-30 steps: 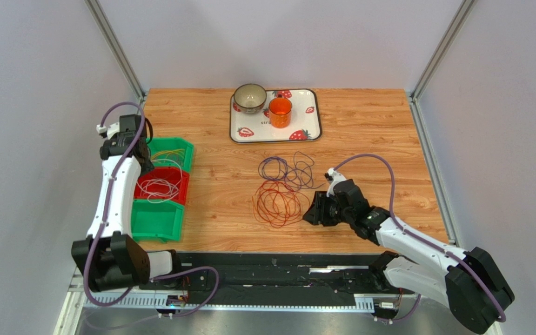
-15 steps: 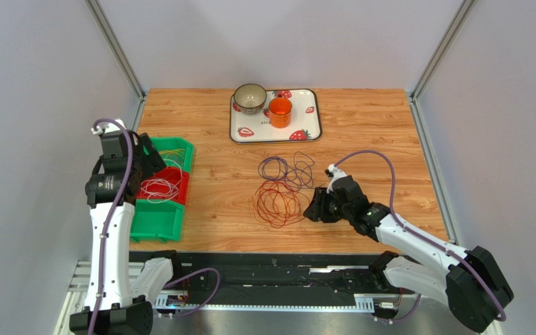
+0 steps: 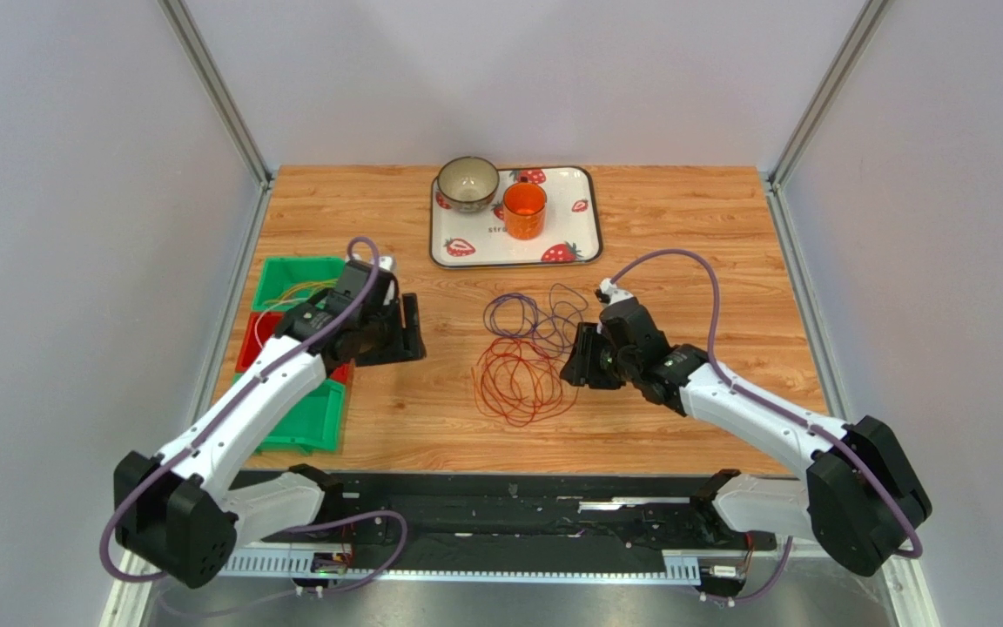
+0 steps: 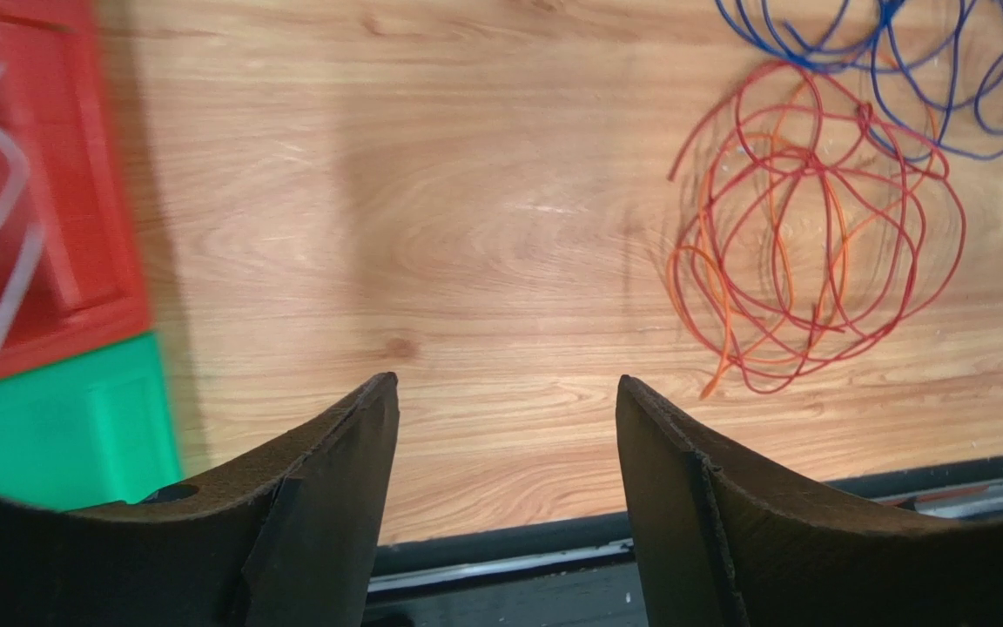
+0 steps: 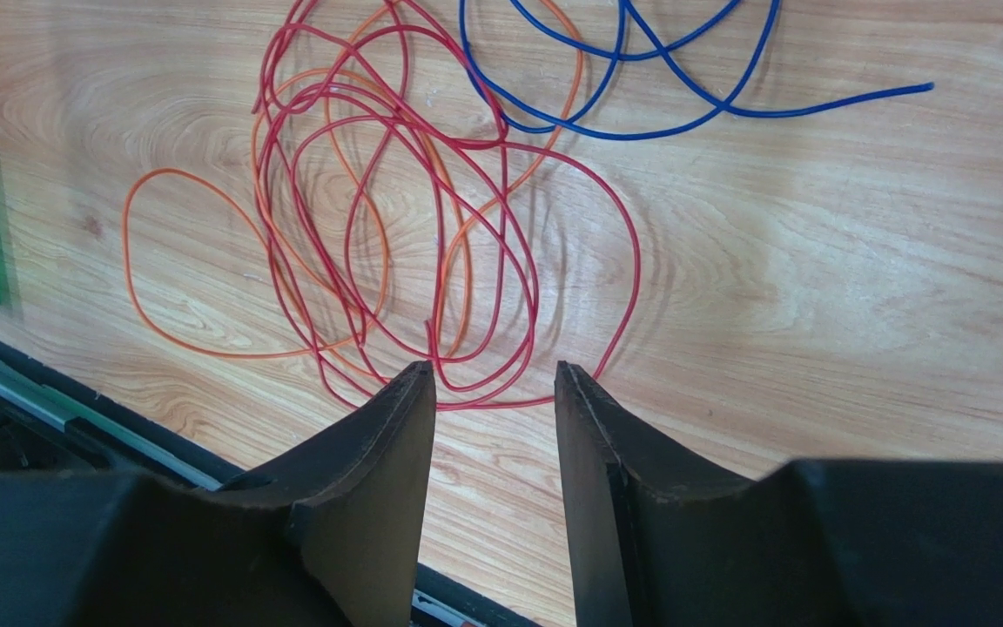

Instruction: Untangle the cables

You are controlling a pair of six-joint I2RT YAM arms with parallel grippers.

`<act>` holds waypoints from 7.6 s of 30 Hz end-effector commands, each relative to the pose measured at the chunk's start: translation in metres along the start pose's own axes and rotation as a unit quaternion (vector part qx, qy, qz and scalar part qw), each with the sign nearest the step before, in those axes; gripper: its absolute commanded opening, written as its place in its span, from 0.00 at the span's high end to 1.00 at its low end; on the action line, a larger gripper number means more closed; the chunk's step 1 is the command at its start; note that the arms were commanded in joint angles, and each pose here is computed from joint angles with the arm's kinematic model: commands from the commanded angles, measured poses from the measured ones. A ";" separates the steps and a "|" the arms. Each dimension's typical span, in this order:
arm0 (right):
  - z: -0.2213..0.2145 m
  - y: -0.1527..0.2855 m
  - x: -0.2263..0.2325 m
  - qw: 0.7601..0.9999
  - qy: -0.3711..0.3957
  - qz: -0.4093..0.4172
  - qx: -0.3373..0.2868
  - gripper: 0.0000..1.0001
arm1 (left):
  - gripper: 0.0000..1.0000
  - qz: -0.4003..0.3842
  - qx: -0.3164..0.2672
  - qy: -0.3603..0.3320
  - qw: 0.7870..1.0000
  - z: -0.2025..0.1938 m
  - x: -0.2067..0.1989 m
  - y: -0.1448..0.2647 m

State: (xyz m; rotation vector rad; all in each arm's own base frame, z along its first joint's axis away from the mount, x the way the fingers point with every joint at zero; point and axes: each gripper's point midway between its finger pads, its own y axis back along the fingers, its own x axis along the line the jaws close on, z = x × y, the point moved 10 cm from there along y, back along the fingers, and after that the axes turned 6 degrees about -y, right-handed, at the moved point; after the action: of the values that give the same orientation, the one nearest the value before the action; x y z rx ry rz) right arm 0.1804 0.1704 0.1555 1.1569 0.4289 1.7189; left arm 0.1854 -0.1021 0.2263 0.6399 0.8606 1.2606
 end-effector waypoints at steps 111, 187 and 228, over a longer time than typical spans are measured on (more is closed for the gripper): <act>-0.021 -0.005 -0.019 1.000 -0.005 0.008 -0.016 0.59 | 1.00 0.383 -0.317 0.098 0.862 0.027 0.072 0.260; -0.027 0.004 -0.019 0.997 0.023 0.070 -0.028 0.59 | 1.00 0.299 -0.060 0.363 0.881 -0.014 0.130 0.074; -0.022 -0.010 -0.016 1.000 0.010 0.023 0.006 0.59 | 0.63 0.184 -0.123 0.509 0.832 -0.035 0.162 0.035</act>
State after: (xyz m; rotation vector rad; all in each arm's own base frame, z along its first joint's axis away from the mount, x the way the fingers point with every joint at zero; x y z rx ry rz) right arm 0.1593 0.1590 0.1175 1.1922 0.4825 1.7455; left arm 0.1503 0.0600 0.1772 -0.1240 1.5420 2.0746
